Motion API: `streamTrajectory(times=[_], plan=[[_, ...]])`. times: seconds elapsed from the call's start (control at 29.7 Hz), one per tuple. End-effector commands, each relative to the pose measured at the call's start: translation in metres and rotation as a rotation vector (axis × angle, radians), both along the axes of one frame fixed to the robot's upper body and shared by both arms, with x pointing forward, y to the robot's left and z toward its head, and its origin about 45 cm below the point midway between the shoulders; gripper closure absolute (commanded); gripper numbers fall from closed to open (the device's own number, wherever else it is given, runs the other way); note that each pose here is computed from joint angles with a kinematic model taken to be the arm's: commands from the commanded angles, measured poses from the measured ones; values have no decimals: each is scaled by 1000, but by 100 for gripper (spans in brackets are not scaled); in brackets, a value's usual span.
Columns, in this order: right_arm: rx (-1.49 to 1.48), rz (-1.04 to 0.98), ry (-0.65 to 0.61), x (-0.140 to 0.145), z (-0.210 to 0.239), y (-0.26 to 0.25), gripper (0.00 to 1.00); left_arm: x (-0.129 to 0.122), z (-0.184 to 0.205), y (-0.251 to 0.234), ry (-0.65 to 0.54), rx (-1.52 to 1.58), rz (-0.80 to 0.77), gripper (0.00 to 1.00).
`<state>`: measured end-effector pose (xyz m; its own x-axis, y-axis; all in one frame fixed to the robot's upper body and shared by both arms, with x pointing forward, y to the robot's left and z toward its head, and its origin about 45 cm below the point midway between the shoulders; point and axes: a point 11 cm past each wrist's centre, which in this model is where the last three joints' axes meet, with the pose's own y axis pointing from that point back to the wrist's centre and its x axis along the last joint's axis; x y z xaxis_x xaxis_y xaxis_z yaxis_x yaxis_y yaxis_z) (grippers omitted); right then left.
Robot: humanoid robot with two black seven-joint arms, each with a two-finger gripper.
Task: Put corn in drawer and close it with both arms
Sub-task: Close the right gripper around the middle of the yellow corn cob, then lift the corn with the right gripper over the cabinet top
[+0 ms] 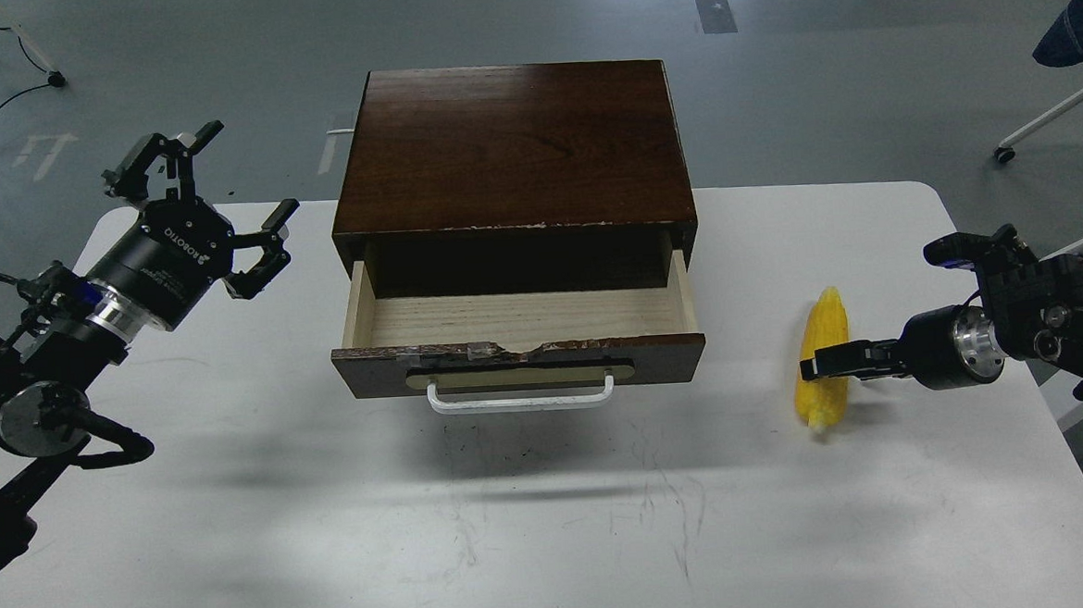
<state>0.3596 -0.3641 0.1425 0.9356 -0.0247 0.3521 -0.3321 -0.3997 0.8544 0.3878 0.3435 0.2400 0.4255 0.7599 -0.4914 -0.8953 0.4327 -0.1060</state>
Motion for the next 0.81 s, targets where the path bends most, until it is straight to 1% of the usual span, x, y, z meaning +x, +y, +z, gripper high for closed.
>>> streamTrajectory(times=[0.0, 0.03, 0.07, 0.1, 0.13, 0.2, 0.24, 0.34, 0.4, 0.5, 0.61, 0.67, 0.71, 0.77], plan=[[2, 2, 1, 0, 0, 1, 50, 0, 0, 0, 0, 1, 1, 0], [5, 1, 0, 0, 0, 1, 54, 0, 0, 0, 0, 0, -1, 0], [5, 1, 0, 0, 0, 1, 54, 0, 0, 0, 0, 0, -1, 0], [6, 2, 0, 0, 0, 1, 56, 0, 0, 0, 0, 1, 1, 0], [9, 3, 1, 0, 0, 1, 61, 0, 0, 0, 0, 1, 1, 0], [13, 2, -3, 0, 2, 0, 68, 0, 0, 0, 0, 1, 1, 0], [15, 0, -8, 1, 4, 0, 69, 0, 0, 0, 0, 0, -1, 0], [23, 2, -28, 6, 11, 2, 69, 0, 1, 0, -2, 1, 0, 0], [36, 7, -115, 28, 41, 6, 69, 0, 2, 1, -2, 3, 2, 0], [47, 35, -185, 45, 75, 15, 69, 0, 2, 4, -2, 9, 4, 0], [66, 112, -337, 74, 150, 41, 68, 0, 3, 4, -3, 11, 5, 0], [76, 147, -384, 80, 175, 54, 68, 0, 3, 4, -2, 10, 4, 0], [93, 195, -435, 85, 203, 70, 68, 0, 3, 4, -3, 11, 3, 0], [114, 248, -472, 87, 225, 87, 68, 0, 3, 4, -3, 11, 3, 0]])
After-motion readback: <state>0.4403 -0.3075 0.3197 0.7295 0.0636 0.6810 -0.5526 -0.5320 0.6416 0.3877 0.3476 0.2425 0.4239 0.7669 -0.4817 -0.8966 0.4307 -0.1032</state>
